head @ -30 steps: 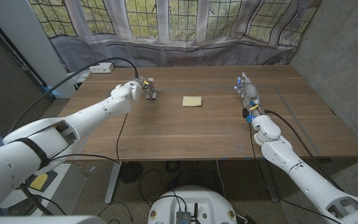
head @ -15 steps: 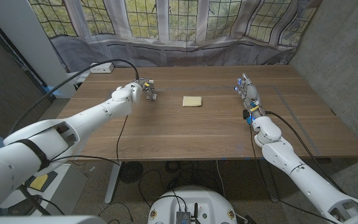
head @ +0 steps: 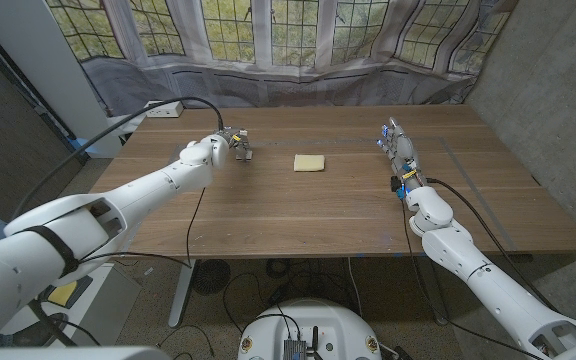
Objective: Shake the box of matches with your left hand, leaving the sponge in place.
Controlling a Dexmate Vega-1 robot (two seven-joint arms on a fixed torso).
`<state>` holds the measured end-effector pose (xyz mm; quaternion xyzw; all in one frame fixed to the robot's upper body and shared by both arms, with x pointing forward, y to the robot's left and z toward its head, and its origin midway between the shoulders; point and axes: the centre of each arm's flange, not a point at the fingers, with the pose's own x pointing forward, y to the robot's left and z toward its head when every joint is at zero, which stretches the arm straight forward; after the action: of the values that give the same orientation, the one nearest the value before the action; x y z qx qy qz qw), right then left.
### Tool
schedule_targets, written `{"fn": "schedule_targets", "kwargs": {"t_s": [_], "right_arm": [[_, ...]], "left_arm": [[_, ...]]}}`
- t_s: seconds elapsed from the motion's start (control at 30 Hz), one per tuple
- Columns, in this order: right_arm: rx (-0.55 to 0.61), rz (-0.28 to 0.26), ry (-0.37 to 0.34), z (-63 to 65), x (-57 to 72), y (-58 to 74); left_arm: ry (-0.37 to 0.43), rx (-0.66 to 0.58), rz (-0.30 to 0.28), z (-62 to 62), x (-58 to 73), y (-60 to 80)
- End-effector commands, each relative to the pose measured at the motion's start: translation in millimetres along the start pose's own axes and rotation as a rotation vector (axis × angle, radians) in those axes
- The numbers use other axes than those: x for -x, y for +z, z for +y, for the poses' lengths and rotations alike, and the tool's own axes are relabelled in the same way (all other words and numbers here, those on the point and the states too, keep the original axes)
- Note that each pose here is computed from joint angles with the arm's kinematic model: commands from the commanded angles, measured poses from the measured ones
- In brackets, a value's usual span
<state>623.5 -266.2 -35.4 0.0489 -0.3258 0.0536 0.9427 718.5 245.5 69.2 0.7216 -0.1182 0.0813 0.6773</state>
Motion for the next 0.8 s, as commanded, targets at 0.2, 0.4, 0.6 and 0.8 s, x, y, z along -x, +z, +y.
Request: {"fn": "schedule_targets", "kwargs": {"t_s": [0.2, 0.4, 0.6, 0.8], "right_arm": [[-0.002, -0.006, 0.004, 2.3, -2.2, 1.2], [0.0, -0.006, 0.002, 3.0, -2.4, 1.3], [0.0, -0.006, -0.003, 3.8, -1.1, 1.3], [-0.004, -0.013, -0.002, 6.6, -1.7, 1.9]], "left_arm": [[0.01, -0.013, 0.006, -1.9, 1.3, -0.4], [0.014, -0.024, 0.002, -2.0, 0.9, 0.9], [0.014, -0.035, 0.001, -0.8, -0.5, 1.6], [0.029, -0.039, -0.002, -0.5, -0.2, 1.9]]}}
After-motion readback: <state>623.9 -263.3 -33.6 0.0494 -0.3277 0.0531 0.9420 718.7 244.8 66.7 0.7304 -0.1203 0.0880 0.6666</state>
